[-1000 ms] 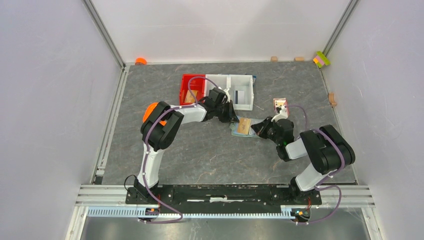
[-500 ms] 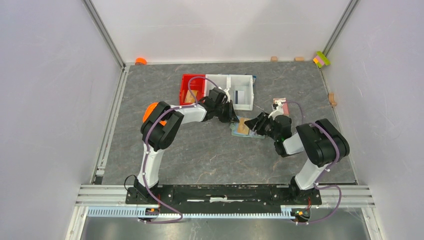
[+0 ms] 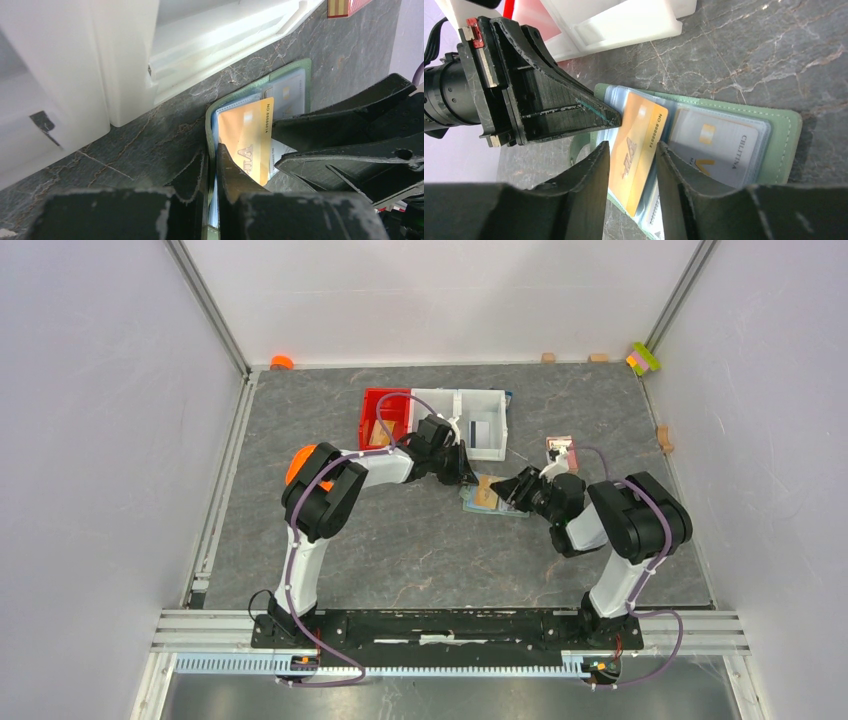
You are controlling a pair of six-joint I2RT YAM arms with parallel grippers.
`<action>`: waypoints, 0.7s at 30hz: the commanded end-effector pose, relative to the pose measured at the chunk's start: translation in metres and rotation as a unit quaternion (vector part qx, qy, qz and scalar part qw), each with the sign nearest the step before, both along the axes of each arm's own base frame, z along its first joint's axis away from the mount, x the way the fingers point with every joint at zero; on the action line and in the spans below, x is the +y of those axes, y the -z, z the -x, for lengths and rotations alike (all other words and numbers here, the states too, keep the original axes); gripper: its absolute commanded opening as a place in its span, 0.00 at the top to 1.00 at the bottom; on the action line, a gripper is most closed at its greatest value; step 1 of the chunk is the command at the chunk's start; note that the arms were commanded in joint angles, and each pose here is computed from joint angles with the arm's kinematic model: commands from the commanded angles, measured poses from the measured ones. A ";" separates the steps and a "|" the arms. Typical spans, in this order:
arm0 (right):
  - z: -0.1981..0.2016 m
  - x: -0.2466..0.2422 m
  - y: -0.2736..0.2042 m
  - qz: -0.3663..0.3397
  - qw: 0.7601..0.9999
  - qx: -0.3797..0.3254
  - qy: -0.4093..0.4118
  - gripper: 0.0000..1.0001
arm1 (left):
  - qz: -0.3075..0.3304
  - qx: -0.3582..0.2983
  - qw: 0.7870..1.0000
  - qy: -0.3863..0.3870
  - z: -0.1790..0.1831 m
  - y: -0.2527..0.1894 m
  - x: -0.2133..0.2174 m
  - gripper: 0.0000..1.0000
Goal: Take the credit cards out of the card holder
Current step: Remove the credit card from the card holder.
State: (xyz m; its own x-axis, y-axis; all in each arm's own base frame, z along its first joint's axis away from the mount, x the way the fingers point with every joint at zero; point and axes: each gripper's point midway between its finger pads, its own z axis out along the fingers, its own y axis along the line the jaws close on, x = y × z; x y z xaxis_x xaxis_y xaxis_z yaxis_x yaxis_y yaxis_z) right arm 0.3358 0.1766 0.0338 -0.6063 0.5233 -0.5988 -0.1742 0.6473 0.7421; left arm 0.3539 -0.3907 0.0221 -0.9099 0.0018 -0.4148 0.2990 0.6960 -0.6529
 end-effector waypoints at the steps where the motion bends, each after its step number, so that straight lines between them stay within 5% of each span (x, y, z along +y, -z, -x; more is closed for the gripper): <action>1: 0.012 0.011 -0.012 -0.031 0.999 -0.017 -0.027 0.59 | -0.051 0.036 0.998 0.027 0.024 0.040 0.008 0.98; 16: 0.011 0.016 -0.016 -0.045 0.998 -0.022 -0.042 0.76 | -0.052 0.039 0.997 0.030 0.025 0.040 0.008 0.98; 21: 0.011 0.010 -0.005 -0.023 0.999 -0.004 -0.028 0.98 | -0.056 0.036 0.997 0.024 0.023 0.040 0.010 0.98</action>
